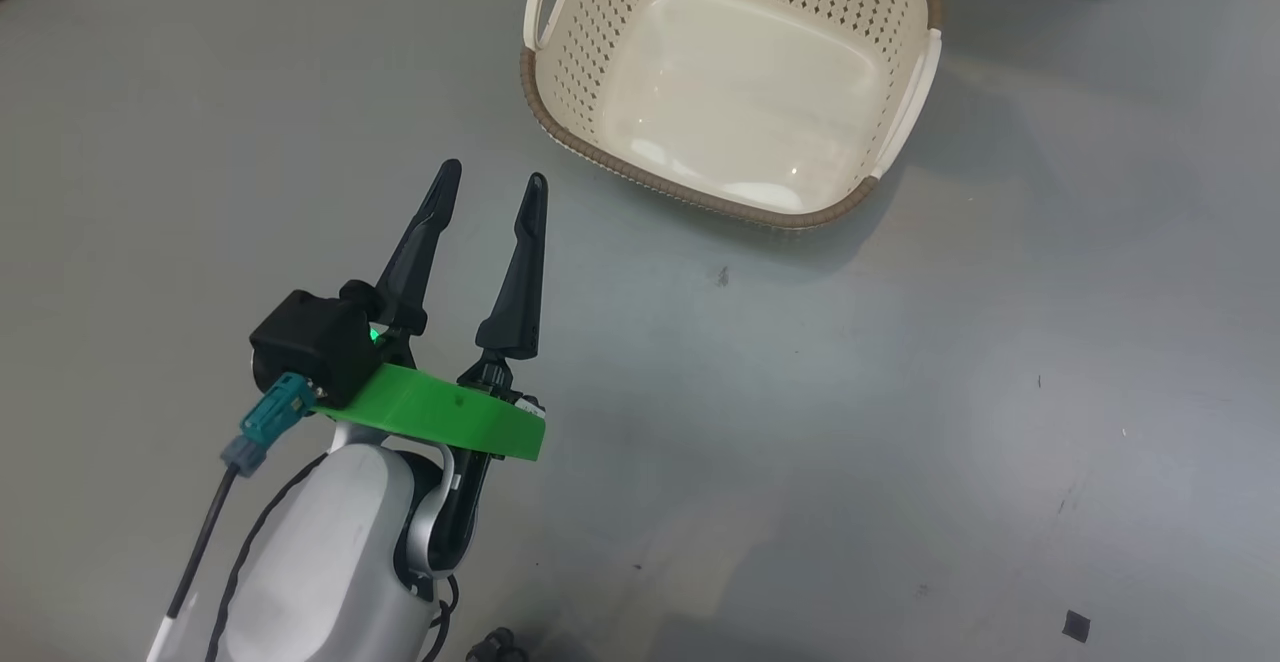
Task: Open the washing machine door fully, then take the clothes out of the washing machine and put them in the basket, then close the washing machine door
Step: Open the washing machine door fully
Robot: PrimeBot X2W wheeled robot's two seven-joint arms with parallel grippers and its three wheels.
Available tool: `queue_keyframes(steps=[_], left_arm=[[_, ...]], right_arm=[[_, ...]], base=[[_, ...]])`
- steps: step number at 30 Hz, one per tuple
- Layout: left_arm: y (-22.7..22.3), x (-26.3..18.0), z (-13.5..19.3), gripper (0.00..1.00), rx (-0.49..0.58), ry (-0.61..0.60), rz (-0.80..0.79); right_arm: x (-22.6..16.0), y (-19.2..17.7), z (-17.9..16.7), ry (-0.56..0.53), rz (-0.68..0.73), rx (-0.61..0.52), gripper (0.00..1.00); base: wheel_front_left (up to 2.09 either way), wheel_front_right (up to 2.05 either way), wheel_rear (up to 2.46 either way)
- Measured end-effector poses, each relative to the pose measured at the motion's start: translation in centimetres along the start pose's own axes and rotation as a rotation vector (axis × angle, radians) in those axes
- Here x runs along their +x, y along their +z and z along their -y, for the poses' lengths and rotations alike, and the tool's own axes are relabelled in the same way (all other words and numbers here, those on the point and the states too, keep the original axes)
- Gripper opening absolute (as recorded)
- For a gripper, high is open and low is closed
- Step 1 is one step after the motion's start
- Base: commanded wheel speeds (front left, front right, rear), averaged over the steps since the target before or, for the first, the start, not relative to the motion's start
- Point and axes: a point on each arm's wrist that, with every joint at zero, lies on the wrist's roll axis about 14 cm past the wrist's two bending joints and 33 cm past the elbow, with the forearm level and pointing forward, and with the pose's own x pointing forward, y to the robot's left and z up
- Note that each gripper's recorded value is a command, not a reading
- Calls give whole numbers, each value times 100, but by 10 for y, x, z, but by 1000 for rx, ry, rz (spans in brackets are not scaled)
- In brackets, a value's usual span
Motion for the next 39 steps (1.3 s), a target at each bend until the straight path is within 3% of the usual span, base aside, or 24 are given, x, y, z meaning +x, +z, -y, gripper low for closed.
queue_keyframes(steps=[39], left_arm=[[32,-26,23,100,19,-46,79]], right_arm=[[-45,-75,3,-70,-181,60,0]], base=[[0,0,0]])
